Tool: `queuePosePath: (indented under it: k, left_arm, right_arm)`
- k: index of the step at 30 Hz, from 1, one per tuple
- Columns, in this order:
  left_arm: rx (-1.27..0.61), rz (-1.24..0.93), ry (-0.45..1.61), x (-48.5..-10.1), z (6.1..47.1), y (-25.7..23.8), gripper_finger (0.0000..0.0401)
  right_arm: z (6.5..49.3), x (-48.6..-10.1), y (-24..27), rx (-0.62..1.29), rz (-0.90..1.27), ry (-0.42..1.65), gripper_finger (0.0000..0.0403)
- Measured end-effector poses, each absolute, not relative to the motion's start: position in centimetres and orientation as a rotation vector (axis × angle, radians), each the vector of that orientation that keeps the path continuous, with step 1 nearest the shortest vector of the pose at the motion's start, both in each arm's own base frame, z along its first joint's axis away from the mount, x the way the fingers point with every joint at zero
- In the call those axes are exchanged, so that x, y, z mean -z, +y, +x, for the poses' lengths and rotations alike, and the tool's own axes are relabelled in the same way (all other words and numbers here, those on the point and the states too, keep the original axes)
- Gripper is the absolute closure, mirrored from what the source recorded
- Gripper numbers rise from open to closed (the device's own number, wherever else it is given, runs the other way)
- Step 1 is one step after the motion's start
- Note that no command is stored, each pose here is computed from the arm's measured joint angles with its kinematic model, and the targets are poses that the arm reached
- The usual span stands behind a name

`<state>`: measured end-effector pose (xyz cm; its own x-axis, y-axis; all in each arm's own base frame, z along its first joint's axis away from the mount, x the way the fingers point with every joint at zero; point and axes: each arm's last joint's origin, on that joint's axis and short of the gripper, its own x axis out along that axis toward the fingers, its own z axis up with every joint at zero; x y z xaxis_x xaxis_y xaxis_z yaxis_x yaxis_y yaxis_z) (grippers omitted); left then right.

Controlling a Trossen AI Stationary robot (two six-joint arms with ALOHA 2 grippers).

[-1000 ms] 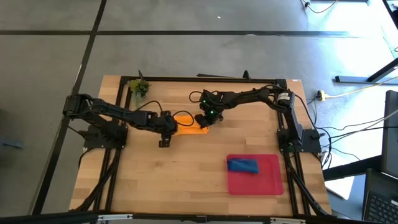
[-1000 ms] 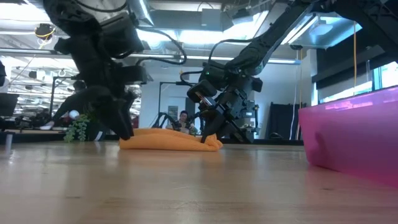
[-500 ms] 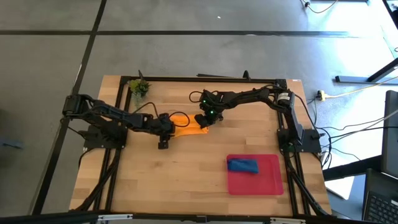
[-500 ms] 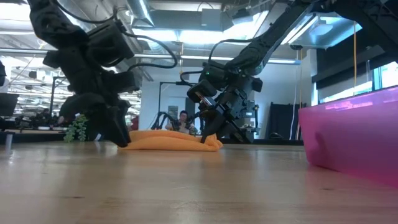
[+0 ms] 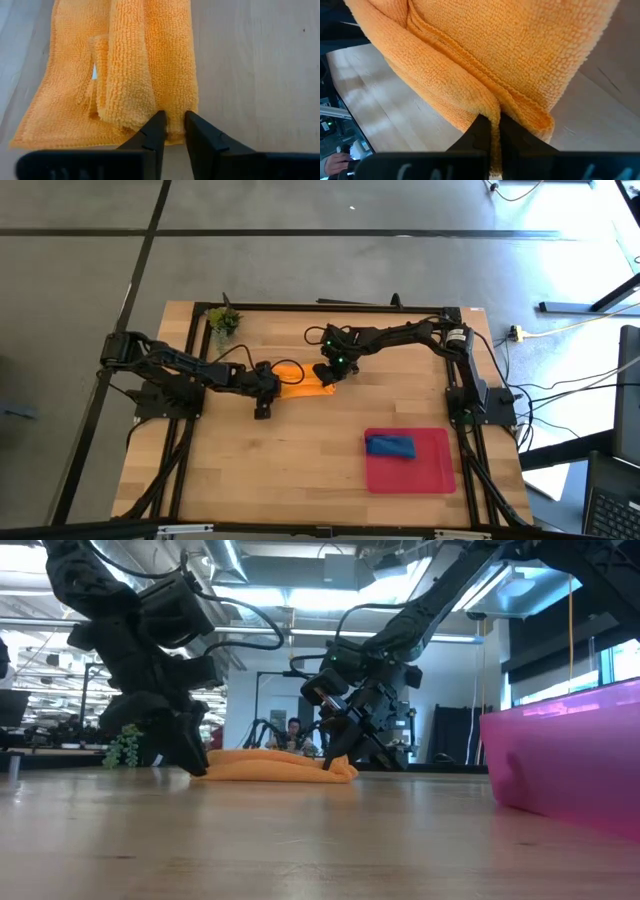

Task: Roll microfiber towels into tight, uniform cylinder then place into a basket
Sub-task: Roll the orange microfiber towel

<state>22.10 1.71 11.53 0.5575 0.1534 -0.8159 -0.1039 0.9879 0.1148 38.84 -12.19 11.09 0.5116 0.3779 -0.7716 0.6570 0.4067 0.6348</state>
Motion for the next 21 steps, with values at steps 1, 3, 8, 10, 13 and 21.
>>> queuePosePath:
  k: [1,3,8,10,13,21]
  left_arm:
    - [-0.154,0.056,0.969,-11.53,22.09,1.72,0.0347]
    - [-0.155,0.056,0.970,-11.51,22.08,1.72,0.0372]
    - [-0.147,0.025,0.969,-11.50,22.08,1.68,0.0395]
    - [-0.116,-0.027,0.966,-11.50,22.09,1.57,0.0398]
    - [-0.045,-0.114,0.963,-11.51,22.13,1.28,0.0399]
    - [-0.043,-0.183,0.963,-11.50,22.14,1.18,0.0401]
  right_arm:
    - [38.84,-11.09,-12.19,0.228,1.198,1.083,0.0389]
    - [38.84,-11.09,-12.19,0.228,1.198,1.083,0.0389]
    - [38.84,-11.09,-12.19,0.227,1.199,1.084,0.0389]
    - [38.83,-11.09,-12.20,0.226,1.199,1.084,0.0389]
    - [38.84,-11.08,-12.20,0.223,1.195,1.083,0.0389]
    - [38.85,-11.08,-12.18,0.214,1.174,1.083,0.0389]
